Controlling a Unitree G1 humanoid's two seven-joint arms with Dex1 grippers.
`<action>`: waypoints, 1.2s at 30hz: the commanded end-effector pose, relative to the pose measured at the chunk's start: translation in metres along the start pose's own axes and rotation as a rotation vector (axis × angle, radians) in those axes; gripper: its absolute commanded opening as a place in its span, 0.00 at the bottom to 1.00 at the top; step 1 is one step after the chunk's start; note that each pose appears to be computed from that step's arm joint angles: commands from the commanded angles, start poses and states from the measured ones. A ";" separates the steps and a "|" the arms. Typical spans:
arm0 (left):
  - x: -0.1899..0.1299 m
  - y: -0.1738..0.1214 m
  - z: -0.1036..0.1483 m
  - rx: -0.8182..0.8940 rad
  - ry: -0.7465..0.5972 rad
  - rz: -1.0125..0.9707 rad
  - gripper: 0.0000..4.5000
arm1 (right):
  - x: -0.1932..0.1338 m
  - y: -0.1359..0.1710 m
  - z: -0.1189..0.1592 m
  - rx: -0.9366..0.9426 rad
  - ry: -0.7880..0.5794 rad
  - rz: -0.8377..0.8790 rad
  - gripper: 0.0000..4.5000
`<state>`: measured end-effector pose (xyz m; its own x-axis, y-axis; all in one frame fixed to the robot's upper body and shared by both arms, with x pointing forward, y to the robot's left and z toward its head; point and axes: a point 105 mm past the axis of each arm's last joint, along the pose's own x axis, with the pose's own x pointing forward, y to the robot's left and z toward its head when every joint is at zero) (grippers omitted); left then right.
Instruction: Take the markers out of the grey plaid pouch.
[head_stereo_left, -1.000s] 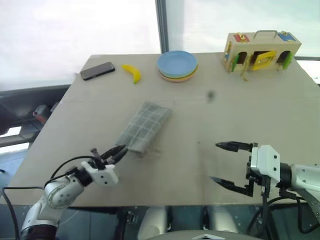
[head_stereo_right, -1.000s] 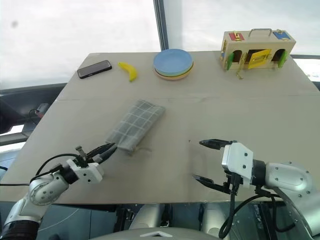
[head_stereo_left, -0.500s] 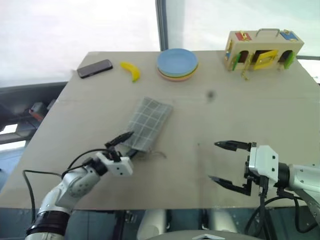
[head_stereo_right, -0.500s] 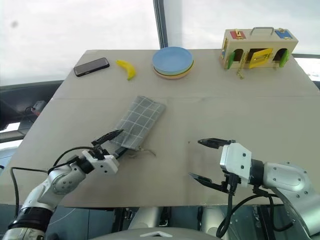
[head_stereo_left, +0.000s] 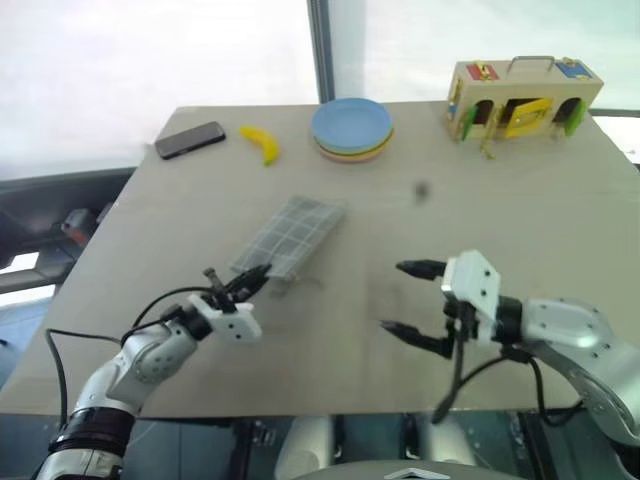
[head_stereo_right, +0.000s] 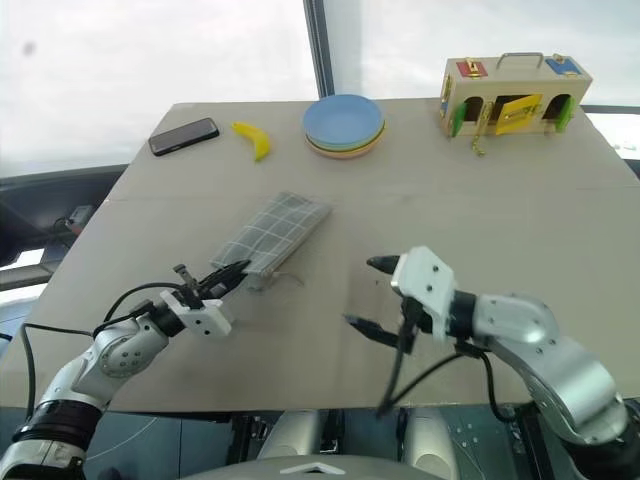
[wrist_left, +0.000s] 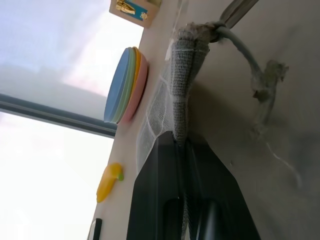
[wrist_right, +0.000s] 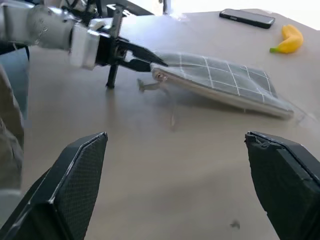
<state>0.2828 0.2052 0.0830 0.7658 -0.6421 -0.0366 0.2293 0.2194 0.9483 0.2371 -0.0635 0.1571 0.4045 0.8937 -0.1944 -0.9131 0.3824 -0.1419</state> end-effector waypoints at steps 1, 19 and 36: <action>0.004 -0.030 0.008 -0.050 -0.021 -0.086 0.00 | 0.022 -0.004 0.004 0.104 -0.016 0.055 1.00; 0.038 -0.017 0.033 -0.047 -0.123 -0.011 0.00 | 0.093 -0.018 -0.001 0.128 0.079 0.105 0.37; 0.045 -0.005 0.040 -0.066 -0.139 0.044 0.00 | 0.082 -0.029 -0.012 0.039 0.126 0.088 0.02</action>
<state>0.2977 0.1590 0.0994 0.7162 -0.6926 0.0861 0.1908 0.3130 0.9304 0.3032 -0.0103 0.1180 0.3498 0.8608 -0.3697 -0.9305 0.3651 -0.0304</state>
